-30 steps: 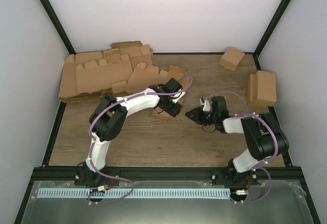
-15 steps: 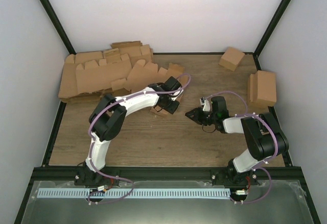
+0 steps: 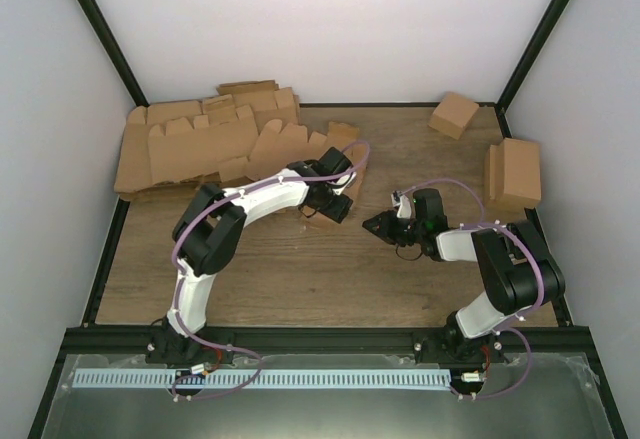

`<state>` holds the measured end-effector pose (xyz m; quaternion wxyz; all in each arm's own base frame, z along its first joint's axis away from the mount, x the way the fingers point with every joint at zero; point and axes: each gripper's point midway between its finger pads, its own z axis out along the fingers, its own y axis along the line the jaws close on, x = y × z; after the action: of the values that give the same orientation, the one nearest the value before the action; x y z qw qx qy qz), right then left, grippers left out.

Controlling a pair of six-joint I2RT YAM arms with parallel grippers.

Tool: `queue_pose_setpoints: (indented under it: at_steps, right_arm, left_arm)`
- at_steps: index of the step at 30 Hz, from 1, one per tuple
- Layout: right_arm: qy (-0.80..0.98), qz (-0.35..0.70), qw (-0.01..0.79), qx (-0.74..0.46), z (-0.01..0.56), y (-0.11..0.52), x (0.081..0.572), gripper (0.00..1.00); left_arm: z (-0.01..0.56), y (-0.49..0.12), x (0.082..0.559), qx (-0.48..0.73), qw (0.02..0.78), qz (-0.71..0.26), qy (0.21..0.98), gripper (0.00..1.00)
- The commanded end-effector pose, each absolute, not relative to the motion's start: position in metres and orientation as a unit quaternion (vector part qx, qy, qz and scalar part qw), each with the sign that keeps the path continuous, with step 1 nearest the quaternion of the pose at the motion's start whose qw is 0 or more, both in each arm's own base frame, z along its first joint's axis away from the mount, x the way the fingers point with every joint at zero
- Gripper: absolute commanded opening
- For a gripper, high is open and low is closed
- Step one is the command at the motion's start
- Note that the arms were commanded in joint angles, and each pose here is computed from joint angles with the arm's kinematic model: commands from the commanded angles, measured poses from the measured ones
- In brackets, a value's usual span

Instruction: Fold the paper box

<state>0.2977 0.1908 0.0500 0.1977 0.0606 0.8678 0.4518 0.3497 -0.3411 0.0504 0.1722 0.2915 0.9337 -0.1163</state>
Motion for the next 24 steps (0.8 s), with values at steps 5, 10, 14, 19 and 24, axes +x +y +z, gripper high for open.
queue_pose_setpoints:
  at_steps: [5,10,14,19,24]
  right_arm:
    - [0.865,0.445,0.231,0.035,0.069,0.190,0.315,0.19]
    - [0.867,0.431,0.248,0.019,0.078,0.188,0.320,0.19]
    - [0.870,0.420,0.258,0.005,0.088,0.187,0.321,0.19]
    - [0.873,0.391,0.292,-0.014,0.106,0.178,0.317,0.18]
    - [0.865,0.371,0.337,-0.023,0.129,0.167,0.312,0.15]
  left_arm:
    - [0.112,-0.330,0.362,0.290,0.251,-0.108,0.917,0.66]
    - [0.126,-0.295,0.367,0.328,0.267,-0.012,0.906,0.65]
    - [0.119,-0.264,0.371,0.389,0.253,0.095,0.881,0.62]
    - [0.119,-0.265,0.354,0.492,0.217,0.079,0.839,0.70]
    - [0.140,-0.266,0.360,0.542,0.245,0.100,0.798,0.70]
